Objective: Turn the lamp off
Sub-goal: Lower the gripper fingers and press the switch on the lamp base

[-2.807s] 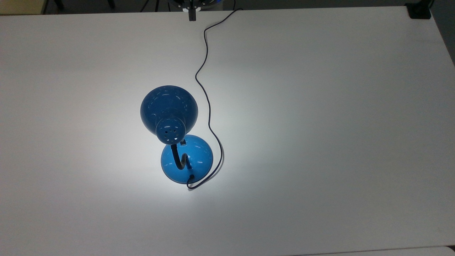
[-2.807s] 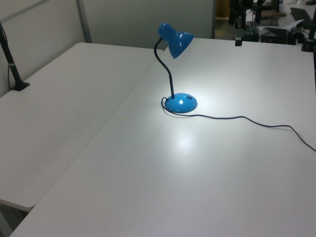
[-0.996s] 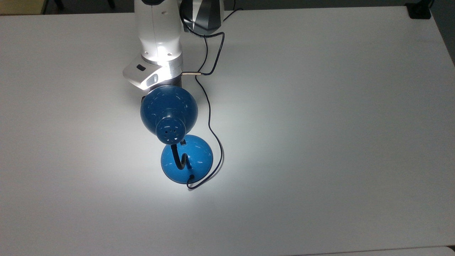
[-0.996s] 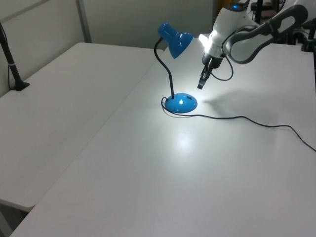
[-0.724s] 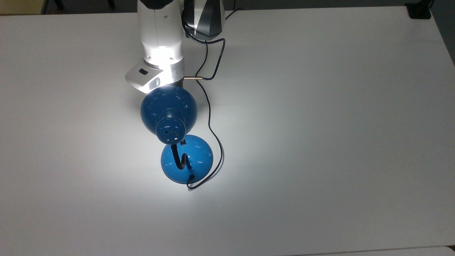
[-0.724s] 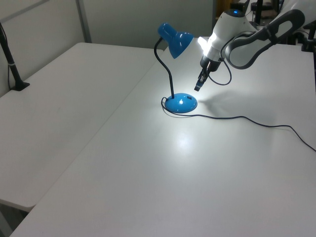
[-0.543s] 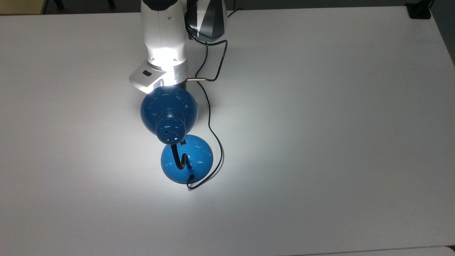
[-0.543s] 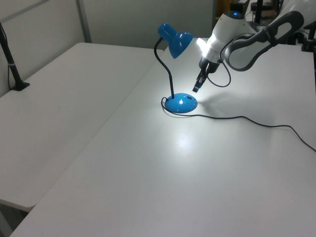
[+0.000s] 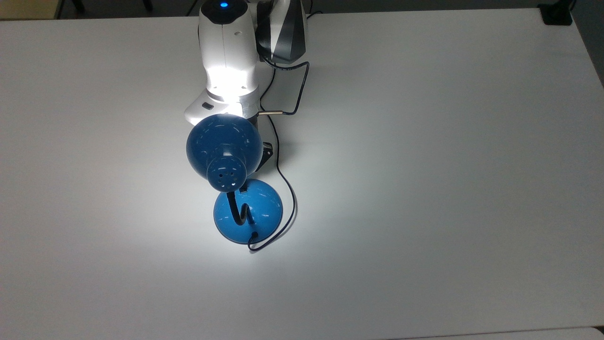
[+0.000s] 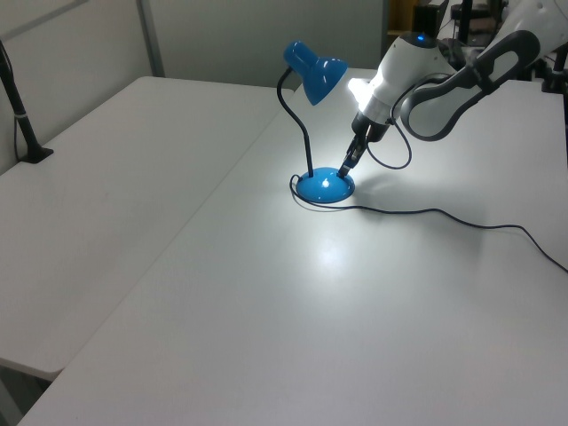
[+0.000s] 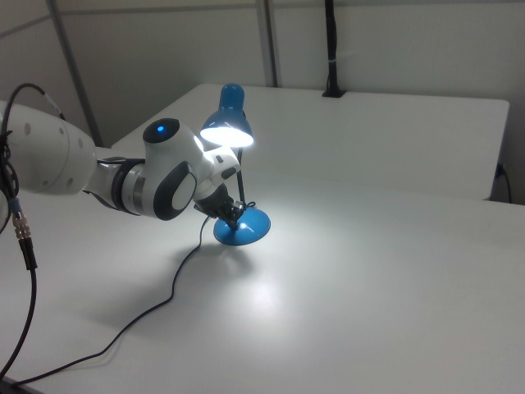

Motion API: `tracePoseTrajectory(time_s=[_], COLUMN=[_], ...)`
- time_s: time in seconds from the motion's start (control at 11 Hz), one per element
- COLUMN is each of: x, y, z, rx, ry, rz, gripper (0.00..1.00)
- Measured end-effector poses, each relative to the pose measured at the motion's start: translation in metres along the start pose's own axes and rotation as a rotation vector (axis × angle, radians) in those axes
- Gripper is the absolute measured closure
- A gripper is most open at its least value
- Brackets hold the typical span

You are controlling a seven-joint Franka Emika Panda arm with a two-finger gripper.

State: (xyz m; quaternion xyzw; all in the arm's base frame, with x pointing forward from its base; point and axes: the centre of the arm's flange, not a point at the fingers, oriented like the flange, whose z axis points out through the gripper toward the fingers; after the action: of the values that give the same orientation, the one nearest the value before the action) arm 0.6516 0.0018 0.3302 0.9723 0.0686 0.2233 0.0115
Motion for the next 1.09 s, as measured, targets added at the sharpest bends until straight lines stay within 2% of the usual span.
tracePoseTrajectory(time_s=[1.09], x=[-0.0033], y=[-0.0010], z=[0.0073], rx=[-0.014], ry=[-0.009], rz=[-0.040], gripper=[0.99])
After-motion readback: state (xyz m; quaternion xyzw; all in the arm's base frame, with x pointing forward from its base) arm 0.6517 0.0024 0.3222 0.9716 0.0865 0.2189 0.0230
